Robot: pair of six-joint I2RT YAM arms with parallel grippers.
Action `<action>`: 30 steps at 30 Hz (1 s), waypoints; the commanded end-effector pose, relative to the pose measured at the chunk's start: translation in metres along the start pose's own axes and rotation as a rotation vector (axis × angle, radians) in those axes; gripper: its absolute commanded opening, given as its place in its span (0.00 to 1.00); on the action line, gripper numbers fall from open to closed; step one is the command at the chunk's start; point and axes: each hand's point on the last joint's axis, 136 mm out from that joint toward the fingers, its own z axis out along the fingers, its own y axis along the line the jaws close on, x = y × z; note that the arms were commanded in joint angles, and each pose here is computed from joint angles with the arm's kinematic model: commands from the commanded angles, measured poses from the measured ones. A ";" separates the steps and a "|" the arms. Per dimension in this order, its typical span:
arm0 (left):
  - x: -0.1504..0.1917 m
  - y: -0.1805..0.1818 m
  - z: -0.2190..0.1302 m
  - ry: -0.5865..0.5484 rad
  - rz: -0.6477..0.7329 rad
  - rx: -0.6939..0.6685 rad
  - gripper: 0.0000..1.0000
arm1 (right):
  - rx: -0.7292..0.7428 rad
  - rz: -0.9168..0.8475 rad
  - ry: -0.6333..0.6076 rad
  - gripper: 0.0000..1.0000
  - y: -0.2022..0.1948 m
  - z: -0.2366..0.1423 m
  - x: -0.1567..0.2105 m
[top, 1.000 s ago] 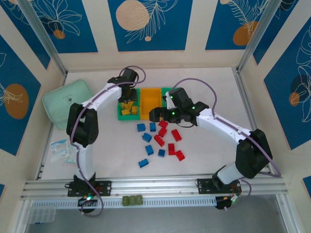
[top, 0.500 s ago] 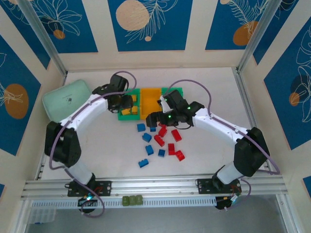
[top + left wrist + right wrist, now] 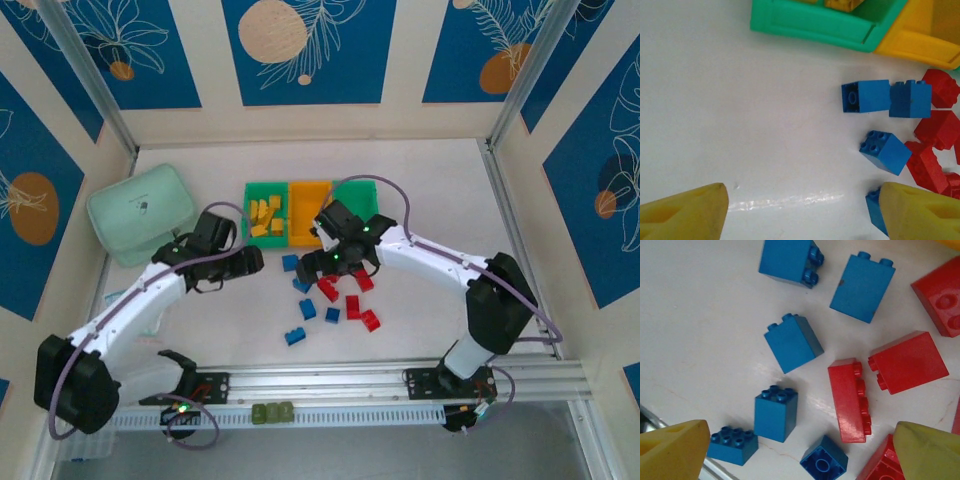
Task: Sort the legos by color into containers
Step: Pick up the lego from the center of the table.
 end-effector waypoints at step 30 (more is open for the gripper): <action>0.035 0.020 -0.018 -0.015 -0.115 0.025 0.99 | 0.212 -0.371 0.127 0.55 0.021 0.091 -0.012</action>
